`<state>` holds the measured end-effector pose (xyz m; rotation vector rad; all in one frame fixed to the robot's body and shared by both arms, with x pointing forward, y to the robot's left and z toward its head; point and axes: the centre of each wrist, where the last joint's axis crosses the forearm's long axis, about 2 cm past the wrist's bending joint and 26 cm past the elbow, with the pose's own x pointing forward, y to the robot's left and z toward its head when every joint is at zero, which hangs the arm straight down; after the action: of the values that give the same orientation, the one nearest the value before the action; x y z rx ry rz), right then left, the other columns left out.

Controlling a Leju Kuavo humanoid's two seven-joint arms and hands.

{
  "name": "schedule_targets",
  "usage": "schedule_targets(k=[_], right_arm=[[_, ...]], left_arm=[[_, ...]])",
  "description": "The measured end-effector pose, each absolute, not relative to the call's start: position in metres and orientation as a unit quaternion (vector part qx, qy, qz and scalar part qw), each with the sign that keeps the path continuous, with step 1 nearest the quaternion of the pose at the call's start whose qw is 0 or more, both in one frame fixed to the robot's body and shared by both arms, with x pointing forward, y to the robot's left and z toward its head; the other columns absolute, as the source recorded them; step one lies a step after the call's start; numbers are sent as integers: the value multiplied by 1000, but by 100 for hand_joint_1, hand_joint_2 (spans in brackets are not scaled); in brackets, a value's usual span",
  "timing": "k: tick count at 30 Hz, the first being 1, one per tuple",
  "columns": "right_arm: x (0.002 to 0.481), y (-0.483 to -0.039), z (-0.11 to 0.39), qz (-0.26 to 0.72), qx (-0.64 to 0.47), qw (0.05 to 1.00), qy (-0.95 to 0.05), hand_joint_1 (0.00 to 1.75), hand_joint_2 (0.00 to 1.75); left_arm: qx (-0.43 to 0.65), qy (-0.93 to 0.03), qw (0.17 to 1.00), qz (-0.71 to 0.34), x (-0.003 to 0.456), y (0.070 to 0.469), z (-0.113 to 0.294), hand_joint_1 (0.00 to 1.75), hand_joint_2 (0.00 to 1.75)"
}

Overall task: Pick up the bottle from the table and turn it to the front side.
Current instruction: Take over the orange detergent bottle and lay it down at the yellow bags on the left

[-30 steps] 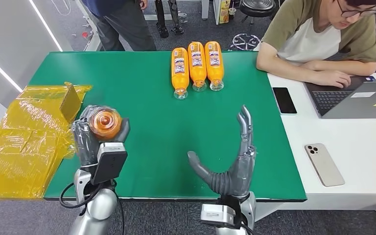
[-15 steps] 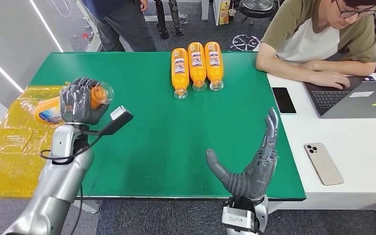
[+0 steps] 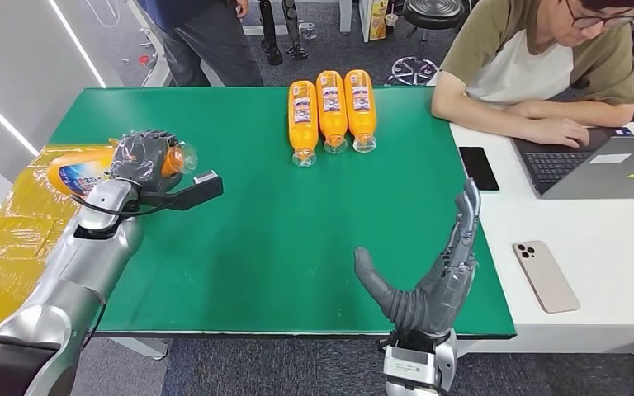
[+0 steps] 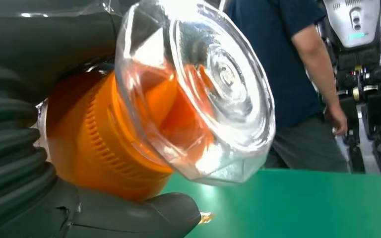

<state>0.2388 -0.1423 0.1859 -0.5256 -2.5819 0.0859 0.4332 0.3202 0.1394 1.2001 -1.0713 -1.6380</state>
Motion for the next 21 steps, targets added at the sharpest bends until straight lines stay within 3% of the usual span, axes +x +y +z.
schedule_targets(k=[11,21], right_arm=[[239,-142,186,26,-189,264,-945,0,175],[239,-140,185,28,-187,268,-945,0,175]], left_arm=[[488,-205,482,-698,410,386,111,175,175],[466,-123,520,-705,396,413,101,175,175]])
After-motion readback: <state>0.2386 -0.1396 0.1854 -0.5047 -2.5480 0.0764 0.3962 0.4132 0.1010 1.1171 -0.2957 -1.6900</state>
